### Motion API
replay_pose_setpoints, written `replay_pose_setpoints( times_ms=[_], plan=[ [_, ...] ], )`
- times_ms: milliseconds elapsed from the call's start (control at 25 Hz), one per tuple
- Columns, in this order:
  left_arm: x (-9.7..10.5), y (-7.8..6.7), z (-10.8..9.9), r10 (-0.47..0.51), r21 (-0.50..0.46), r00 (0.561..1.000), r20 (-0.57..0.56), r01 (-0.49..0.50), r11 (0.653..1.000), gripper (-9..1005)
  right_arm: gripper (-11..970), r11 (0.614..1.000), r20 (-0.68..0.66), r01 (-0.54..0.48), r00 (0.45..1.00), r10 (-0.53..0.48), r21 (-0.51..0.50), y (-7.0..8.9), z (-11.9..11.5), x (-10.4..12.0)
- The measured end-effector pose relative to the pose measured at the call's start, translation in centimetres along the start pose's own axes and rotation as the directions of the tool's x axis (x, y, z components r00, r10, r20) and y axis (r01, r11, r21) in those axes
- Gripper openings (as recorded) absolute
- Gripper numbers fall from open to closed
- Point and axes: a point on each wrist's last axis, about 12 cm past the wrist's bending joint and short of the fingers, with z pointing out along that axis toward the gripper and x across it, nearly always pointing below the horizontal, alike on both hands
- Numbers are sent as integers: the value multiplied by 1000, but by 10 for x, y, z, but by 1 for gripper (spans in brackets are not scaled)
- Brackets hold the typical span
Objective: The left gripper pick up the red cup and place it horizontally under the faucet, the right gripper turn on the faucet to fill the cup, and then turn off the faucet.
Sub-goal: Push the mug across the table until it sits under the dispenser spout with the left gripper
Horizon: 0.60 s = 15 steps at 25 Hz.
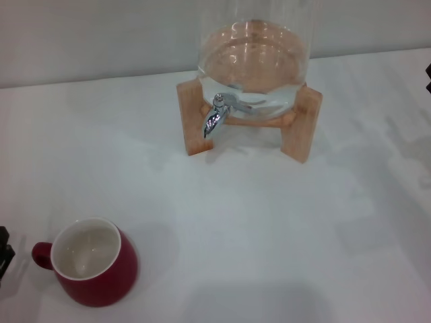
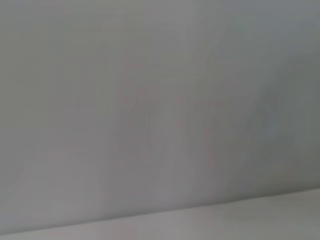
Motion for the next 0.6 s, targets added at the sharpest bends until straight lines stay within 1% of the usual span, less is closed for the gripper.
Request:
replay_pose_setpoints(
  times_ms=[600],
  plan=[
    [6, -5, -14, -1, 16, 999, -34, 2, 1000, 880, 791, 1000, -1, 1, 1000, -1, -3, 0, 0, 0]
  ],
)
